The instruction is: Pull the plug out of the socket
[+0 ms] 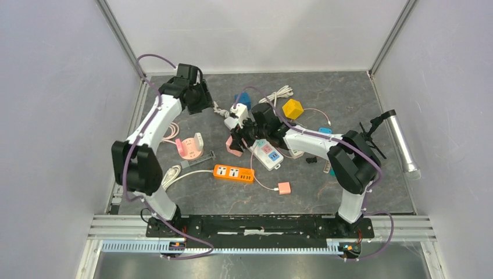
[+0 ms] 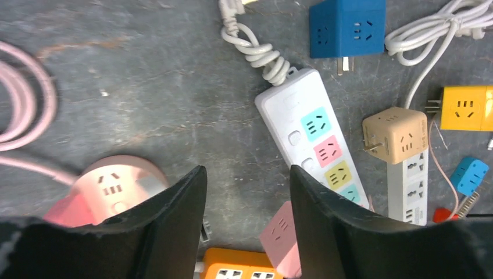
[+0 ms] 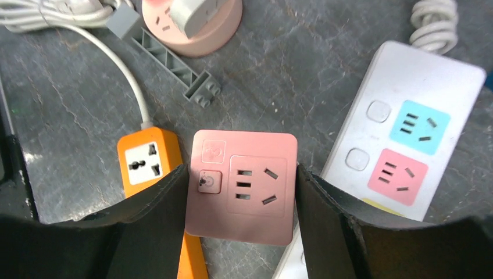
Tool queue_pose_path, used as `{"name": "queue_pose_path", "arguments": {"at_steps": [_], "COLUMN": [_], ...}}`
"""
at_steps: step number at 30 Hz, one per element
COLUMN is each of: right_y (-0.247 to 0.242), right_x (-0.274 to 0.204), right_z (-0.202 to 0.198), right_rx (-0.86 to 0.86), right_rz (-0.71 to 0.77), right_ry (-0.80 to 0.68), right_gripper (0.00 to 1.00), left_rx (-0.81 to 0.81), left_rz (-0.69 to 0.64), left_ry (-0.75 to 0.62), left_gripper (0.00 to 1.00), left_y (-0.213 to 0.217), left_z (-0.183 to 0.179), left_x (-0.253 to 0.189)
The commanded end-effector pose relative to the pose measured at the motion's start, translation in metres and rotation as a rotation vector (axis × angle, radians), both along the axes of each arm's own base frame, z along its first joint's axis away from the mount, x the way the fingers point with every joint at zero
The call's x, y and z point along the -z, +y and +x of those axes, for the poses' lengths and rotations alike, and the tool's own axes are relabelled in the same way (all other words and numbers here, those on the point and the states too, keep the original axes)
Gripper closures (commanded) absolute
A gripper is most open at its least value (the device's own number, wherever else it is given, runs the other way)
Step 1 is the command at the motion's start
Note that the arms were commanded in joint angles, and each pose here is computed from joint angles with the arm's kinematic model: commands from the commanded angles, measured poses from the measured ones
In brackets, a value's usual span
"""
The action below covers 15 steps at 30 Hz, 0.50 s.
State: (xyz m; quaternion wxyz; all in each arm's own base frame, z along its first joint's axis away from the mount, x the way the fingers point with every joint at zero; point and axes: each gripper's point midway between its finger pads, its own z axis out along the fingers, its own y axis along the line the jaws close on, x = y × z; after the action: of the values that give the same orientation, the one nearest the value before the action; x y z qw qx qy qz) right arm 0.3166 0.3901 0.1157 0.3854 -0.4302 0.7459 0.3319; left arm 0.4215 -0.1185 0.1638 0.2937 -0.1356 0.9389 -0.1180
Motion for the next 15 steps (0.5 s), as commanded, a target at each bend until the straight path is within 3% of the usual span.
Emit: {"name": "queue_pose_path", "arguments": {"at_steps": [1, 6, 11, 15], "right_y": [0.0, 0.0, 0.005, 0.009], "right_x": [0.017, 0.025, 0.009, -0.014], "right_z": [0.001, 0.004, 0.015, 0.024], "right_rx": [-0.017, 0.023, 0.083, 0.127], "right_rz": [-0.049, -0.071, -0.036, 0.007], "right_ry": [-0.009, 0.029, 0.027, 0.007], "right_gripper": [0.75, 0.59, 0.26, 0.05], "left_rx": [-0.054, -0.111, -0.163, -0.183], "left_rz": [0.149, 0.206, 0.264, 0.295], "left_ry": [-0.058, -0.08, -0.092, -0.1], "left_gripper": [0.36, 0.23, 0.03, 0.0], "left_y": [0.038, 0.06, 0.078, 0.088], "left_z": [-0.014, -0.028, -0.043, -0.054], "left_x": [-0.015, -0.021, -0.027, -0.031]}}
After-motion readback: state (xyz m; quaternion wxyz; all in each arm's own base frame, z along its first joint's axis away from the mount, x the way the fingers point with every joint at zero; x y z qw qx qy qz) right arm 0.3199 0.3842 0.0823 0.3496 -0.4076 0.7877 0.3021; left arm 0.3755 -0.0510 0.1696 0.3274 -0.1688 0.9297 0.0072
